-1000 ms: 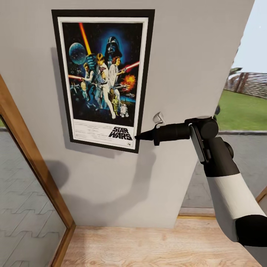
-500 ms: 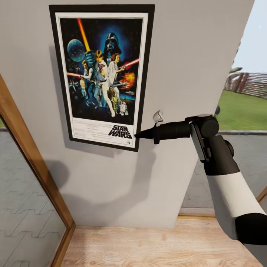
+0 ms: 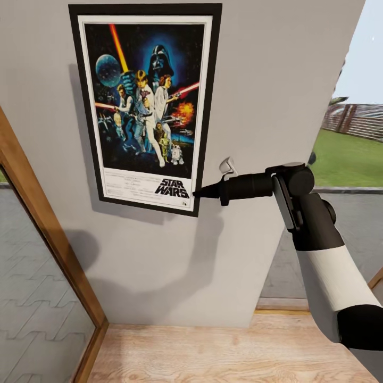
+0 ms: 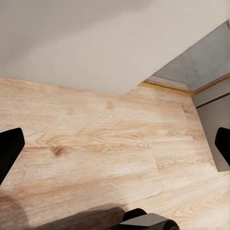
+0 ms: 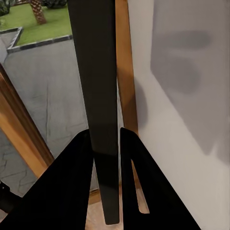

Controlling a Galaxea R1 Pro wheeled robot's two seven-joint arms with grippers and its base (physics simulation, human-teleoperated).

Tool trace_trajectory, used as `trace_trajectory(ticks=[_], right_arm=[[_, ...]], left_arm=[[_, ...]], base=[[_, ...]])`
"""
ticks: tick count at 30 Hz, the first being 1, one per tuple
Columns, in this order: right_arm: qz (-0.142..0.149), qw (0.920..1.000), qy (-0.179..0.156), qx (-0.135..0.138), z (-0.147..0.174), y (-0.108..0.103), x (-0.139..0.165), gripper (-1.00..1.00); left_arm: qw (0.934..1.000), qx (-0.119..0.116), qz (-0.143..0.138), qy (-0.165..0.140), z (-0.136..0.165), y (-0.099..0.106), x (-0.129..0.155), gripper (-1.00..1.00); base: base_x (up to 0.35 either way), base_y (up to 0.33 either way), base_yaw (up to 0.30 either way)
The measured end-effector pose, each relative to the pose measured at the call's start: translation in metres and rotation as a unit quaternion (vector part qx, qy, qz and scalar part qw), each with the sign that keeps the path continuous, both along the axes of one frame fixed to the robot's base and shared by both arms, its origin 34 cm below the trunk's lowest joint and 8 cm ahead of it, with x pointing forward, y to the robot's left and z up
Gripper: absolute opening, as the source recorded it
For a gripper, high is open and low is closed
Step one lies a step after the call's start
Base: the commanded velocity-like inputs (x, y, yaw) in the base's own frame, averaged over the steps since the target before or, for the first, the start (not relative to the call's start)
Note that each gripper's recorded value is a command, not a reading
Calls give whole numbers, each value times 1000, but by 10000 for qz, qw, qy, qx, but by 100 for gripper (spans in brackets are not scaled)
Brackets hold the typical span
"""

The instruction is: Pick up the poster from the kitchen countertop and hang it on one of the wall nails in the kitchen.

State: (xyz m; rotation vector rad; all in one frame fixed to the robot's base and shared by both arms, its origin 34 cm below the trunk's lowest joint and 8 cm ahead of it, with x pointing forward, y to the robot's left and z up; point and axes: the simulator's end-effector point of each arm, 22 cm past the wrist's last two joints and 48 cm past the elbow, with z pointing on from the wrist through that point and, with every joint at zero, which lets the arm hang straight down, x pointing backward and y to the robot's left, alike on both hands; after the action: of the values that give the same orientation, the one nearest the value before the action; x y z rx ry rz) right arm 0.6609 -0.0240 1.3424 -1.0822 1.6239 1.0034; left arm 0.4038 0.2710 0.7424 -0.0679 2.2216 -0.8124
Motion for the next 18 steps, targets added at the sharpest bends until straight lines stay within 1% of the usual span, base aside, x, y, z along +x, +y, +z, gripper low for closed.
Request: trace_trajectory(ticks=[7, 18], right_arm=[[-27, 10000, 10, -21, -1, -4, 1, -100], [171, 9998, 78, -32, -3, -12, -7, -100]], left_arm=[[10000, 0, 0, 0, 0, 0, 0, 100], [10000, 0, 0, 0, 0, 0, 0, 100]], base=[[0, 0, 0], [0, 0, 0]])
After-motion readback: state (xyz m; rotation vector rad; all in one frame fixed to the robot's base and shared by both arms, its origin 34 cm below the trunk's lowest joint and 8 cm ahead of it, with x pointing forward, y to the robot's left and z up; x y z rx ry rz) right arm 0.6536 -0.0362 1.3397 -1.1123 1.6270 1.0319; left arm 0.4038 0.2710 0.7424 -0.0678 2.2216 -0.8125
